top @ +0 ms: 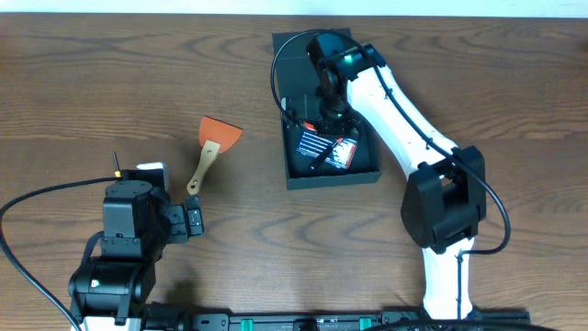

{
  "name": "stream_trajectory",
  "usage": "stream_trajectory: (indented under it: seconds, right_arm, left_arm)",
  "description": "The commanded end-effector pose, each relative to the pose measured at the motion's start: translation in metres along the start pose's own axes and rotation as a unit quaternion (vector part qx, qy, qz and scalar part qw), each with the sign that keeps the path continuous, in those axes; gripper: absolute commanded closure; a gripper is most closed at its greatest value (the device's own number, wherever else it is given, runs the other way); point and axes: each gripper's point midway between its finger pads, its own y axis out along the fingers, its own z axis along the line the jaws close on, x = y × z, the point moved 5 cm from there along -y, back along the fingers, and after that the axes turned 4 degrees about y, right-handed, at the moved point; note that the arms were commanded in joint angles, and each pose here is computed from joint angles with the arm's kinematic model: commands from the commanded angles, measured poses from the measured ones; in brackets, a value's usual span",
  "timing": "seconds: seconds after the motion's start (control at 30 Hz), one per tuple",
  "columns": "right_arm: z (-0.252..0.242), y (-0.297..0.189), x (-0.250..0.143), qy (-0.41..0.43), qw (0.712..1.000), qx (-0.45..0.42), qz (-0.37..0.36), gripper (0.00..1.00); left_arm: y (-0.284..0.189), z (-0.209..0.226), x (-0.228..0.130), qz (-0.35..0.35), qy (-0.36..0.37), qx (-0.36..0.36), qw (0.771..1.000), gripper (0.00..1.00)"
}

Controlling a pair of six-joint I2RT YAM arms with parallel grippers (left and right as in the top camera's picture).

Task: Pack container

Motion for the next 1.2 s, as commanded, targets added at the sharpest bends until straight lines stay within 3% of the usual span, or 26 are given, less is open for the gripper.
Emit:
stream_trajectory:
  seconds: [0.0, 0.1, 0.17, 0.23, 0.57, 0.73, 0.87, 1.0, 1.17]
  right_arm:
    - [0.002, 0.019, -0.002, -0.006, 1.0, 0.028, 0.001, 0.8]
    - [0.003, 0.029, -0.003, -0.002, 0.999, 0.039, 0.007, 0.63]
    - [0.003, 0.033, -0.004, 0.003, 0.999, 0.042, 0.01, 0.57]
    - [0.004, 0.034, -0.004, 0.008, 0.999, 0.044, 0.011, 0.43]
    - [0.0, 0.018, -0.001, 0.095, 0.995, 0.025, 0.003, 0.25]
    - [-0.015, -0.023, 0.001, 0.206, 0.978, -0.044, -0.004, 0.01]
    - [-0.028, -0.074, -0.002, 0.283, 0.952, -0.108, -0.035, 0.01]
    - [-0.044, -0.141, -0.023, 0.395, 0.898, -0.165, -0.106, 0.01]
    - [-0.05, -0.208, -0.091, 0.585, 0.768, -0.197, -0.173, 0.01]
  left_arm:
    - [-0.005, -0.001, 0.006, -0.01, -0.004, -0.003, 1.0, 0.01]
    - [-0.005, -0.001, 0.006, -0.01, -0.004, -0.003, 1.0, 0.01]
    - [-0.005, -0.001, 0.006, -0.01, -0.004, -0.003, 1.0, 0.01]
    - [-0.005, -0.001, 0.006, -0.01, -0.004, -0.003, 1.0, 0.01]
    - [-0.006, -0.004, 0.012, -0.025, -0.005, -0.013, 1.0, 0.02]
    - [-0.014, -0.014, 0.02, -0.034, -0.004, -0.054, 0.998, 0.01]
    - [-0.032, -0.014, 0.035, -0.048, -0.005, -0.054, 0.997, 0.01]
    - [-0.048, -0.015, 0.055, -0.01, -0.005, -0.051, 0.999, 0.02]
    - [-0.039, -0.018, 0.086, 0.072, 0.089, -0.051, 0.992, 0.01]
